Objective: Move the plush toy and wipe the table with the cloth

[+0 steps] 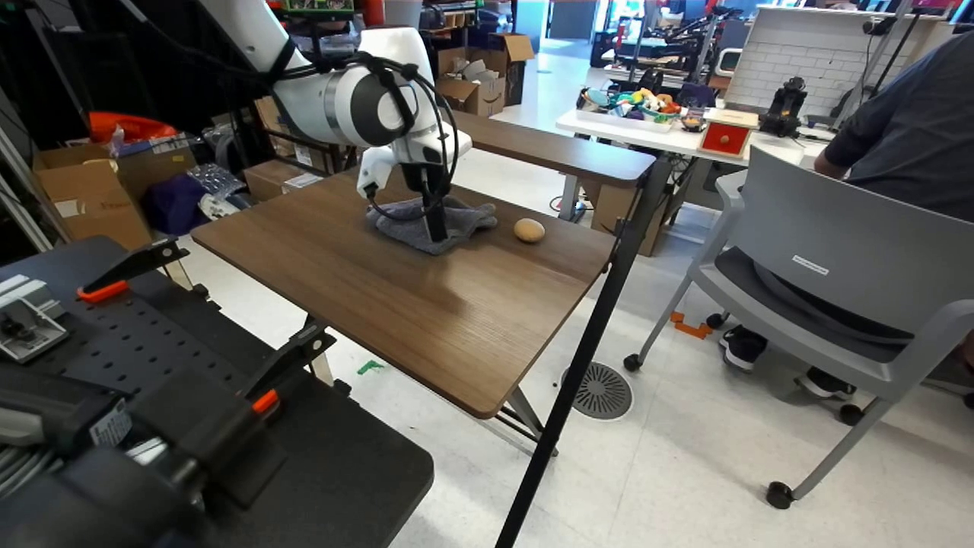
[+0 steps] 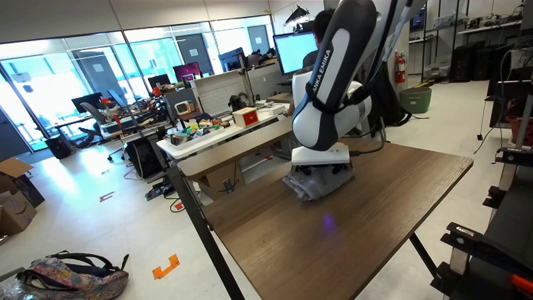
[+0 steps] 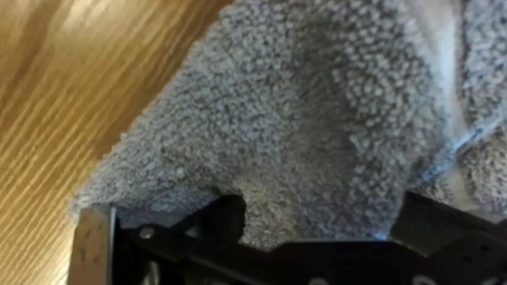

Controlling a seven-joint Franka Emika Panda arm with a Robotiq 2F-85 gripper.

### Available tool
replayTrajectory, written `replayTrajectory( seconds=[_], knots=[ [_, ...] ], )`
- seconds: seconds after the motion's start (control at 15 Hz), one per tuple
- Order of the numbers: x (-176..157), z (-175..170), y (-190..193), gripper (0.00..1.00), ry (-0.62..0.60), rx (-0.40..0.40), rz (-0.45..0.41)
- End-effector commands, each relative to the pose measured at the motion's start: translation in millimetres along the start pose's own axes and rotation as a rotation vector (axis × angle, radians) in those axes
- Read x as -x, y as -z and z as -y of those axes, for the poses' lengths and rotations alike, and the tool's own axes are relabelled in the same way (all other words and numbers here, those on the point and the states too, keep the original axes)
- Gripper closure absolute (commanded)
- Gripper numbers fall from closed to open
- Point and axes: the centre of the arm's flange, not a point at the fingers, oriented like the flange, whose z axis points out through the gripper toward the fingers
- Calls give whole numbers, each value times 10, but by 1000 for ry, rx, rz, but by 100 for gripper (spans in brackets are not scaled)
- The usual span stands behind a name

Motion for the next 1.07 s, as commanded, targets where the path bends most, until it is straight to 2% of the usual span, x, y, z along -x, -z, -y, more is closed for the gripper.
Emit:
replayTrajectory(
  seconds=[0.0,0.13,0.4,0.67,0.8,1.0],
  knots=[
    [-117,179,-189,0,-56,-11,38],
    [60,318,-87,0,-35,-49,42],
    [766,725,141,0,48,-128,103],
    [1413,986,385,0,165,-215,96],
    [1554,954,429,0,224,-215,132],
    [1597,532,677,0,379,-153,198]
  ],
)
